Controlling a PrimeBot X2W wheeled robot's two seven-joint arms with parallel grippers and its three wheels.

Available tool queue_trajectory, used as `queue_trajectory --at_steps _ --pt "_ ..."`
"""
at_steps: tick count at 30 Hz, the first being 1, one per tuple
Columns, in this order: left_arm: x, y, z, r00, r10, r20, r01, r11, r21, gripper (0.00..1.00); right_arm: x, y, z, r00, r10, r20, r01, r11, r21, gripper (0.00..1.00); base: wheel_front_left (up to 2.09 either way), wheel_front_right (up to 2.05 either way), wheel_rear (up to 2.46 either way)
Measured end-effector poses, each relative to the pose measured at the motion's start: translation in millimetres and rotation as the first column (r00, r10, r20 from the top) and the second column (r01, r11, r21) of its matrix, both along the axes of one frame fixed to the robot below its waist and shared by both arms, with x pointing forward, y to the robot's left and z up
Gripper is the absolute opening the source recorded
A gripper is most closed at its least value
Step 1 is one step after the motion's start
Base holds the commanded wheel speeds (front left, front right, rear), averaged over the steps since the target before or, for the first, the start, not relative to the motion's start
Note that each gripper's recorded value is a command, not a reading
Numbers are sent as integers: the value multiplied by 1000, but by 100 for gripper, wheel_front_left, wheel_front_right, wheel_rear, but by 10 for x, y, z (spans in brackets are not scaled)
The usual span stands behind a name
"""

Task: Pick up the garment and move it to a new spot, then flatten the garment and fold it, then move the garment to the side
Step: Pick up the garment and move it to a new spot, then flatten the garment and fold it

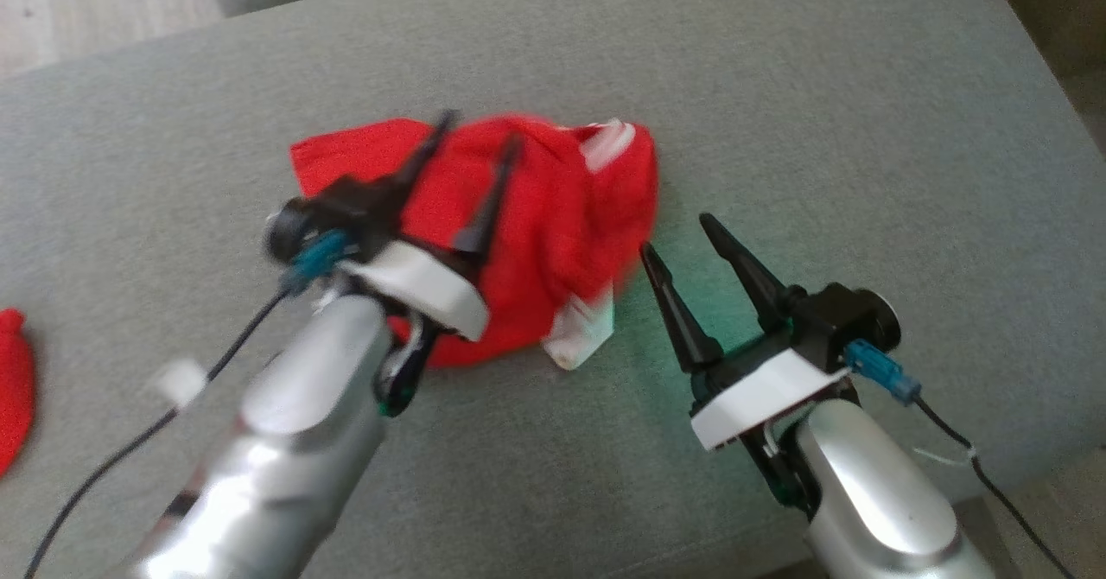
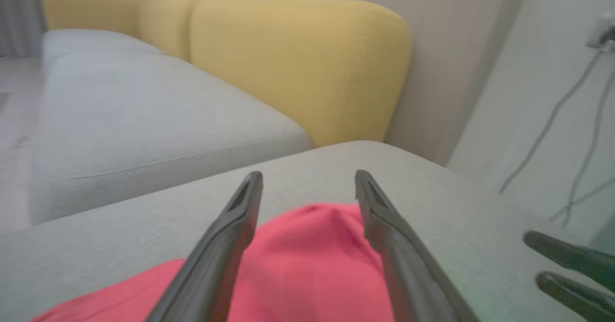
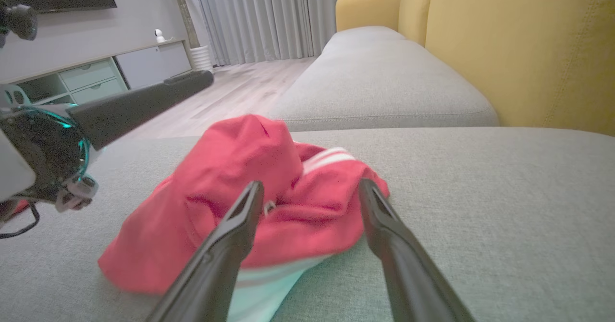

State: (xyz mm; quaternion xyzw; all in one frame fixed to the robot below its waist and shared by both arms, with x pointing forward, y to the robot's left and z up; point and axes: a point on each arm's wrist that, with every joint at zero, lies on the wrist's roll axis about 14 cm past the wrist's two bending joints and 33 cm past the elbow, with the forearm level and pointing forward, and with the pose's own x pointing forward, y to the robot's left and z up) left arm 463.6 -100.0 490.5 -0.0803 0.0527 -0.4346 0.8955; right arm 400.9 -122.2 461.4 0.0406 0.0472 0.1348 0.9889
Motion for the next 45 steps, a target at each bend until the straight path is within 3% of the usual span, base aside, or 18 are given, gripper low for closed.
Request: queue_trajectory --at_steps 4,7,11,14,17,24,29,45 --pt "158 487 14 979 202 -7 -202 979 -36 100 -40 20 -64 1000 -3 -19 3 1000 14 100 0 0 0" --pt "99 950 -171 941 338 -39 -338 941 -15 100 -1 45 -43 1000 2 -12 -1 1000 20 100 0 0 0" --pt "-188 1578 -533 867 490 -91 -486 872 65 100 63 65 -9 1000 4 2 -4 1000 22 100 0 0 0" --pt "-505 2098 -684 783 615 -97 -604 788 121 100 50 127 -29 1000 11 -3 -11 999 40 100 0 0 0" --pt "-669 2302 -691 740 666 -97 -654 746 126 100 39 153 -38 1000 14 -5 -13 999 42 100 0 0 0" --pt "-1003 2579 -732 680 726 -101 -712 687 145 100 -1 216 -44 1000 25 -6 -25 999 43 100 0 0 0" --pt "-1049 2637 -685 670 737 -88 -725 676 136 100 -45 257 -63 999 36 -14 -35 998 43 100 0 0 0" --pt "-1050 2588 -607 682 727 -84 -719 687 105 100 -293 152 -271 997 7 -81 -5 1000 30 100 0 0 0"
